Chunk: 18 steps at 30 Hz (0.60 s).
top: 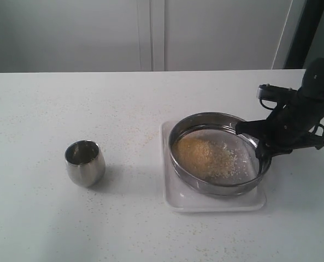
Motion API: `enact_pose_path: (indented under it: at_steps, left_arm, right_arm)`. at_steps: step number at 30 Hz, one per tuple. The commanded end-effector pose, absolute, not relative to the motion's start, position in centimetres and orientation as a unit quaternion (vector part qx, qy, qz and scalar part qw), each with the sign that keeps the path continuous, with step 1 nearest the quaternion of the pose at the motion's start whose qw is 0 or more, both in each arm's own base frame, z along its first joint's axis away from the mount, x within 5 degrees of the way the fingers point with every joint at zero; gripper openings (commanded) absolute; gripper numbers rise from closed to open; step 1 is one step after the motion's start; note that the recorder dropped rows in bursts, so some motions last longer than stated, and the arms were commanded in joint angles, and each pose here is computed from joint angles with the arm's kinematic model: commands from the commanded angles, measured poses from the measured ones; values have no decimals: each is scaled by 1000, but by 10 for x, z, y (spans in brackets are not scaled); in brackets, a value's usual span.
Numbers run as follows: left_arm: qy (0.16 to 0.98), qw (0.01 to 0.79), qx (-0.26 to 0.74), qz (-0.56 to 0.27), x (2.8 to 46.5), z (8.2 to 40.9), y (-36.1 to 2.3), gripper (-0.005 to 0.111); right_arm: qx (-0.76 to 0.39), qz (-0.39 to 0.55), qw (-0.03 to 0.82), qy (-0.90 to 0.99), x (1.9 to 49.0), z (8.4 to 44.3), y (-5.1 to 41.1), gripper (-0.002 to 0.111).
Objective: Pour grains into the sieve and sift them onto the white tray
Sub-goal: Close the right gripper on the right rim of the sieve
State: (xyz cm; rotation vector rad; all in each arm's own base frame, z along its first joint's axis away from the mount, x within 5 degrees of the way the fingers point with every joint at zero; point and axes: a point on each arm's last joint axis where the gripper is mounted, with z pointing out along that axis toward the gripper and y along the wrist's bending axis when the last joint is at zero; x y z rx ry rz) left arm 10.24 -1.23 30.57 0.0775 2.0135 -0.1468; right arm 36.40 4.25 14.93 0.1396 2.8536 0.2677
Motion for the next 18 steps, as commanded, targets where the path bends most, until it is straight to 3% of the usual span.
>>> enact_pose_path:
  at_steps: [1, 14, 18]
  left_arm:
    - [844, 532, 32, -62, 101, 305, -12, 0]
    - [844, 532, 32, -62, 101, 305, -12, 0]
    - [844, 532, 32, -62, 101, 305, -12, 0]
  right_arm:
    - [62, 95, 134, 984, 365, 150, 43, 0]
    - [80, 112, 157, 978, 363, 169, 45, 0]
    - [69, 115, 82, 988, 349, 168, 47, 0]
